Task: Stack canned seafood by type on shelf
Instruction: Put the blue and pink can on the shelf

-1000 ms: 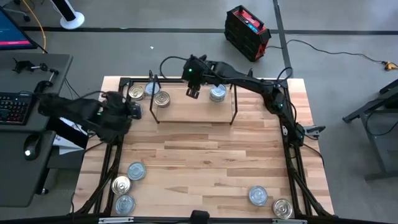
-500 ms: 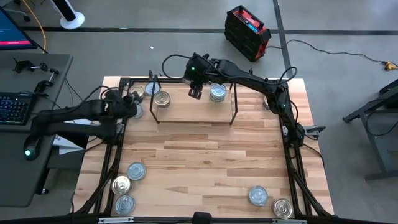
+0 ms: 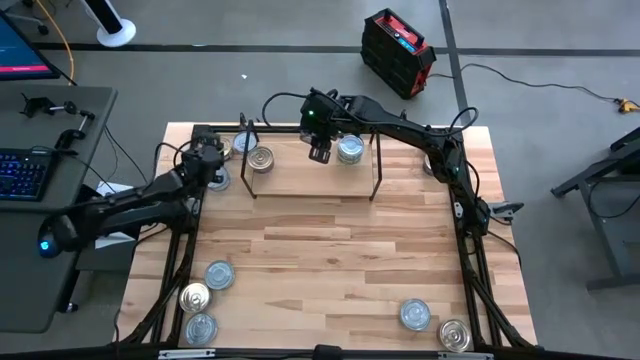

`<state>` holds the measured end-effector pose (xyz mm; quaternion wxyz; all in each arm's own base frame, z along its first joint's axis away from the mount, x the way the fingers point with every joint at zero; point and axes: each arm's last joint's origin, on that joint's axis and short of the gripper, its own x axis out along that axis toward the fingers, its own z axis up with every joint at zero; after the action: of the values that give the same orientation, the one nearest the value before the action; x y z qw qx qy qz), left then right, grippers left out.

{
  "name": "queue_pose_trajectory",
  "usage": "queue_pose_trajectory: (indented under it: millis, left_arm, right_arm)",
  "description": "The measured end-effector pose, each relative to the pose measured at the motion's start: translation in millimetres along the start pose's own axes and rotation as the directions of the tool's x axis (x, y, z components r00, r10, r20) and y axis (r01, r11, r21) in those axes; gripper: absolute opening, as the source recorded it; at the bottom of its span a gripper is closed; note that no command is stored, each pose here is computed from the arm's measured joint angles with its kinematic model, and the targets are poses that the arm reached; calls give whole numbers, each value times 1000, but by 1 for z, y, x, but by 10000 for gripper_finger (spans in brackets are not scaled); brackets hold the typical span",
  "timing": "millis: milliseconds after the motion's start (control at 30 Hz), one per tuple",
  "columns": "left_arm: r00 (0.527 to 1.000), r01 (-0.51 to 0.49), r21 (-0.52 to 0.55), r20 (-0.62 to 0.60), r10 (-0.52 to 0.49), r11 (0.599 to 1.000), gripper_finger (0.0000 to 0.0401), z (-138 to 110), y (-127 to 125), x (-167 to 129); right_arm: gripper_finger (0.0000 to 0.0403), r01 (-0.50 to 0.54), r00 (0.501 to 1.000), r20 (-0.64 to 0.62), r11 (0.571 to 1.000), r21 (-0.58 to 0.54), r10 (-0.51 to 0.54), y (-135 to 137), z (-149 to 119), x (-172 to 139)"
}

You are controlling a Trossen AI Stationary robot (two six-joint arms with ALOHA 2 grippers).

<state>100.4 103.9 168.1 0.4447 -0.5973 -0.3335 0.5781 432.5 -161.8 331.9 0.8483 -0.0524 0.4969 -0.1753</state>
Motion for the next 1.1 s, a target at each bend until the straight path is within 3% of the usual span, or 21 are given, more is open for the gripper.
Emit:
queue_pose_trajectory:
  millis: [167, 400, 567, 900, 1100]
  left_arm:
    - [999, 46, -96, 1, -46, 994, 0, 5, 12, 14]
    - [994, 46, -31, -102, -49, 998, 0, -5, 12, 32]
    - [986, -32, -29, -166, 27, 999, 0, -10, 22, 42]
    - [932, 0, 62, -361, 23, 998, 0, -17, 20, 42]
    - [913, 0, 101, -406, 41, 995, 0, -19, 21, 42]
  right_arm:
    - [165, -6, 1000, 5, 1000, 0, 6, 0, 0, 0]
    - [165, -3, 1000, 21, 1000, -2, 3, 0, 2, 0]
    - [165, -2, 1000, 22, 1000, 4, 2, 0, 2, 0]
    - [165, 2, 999, 44, 1000, 20, -3, -1, 4, 0]
    - [165, 1, 999, 43, 1000, 19, -2, -1, 4, 0]
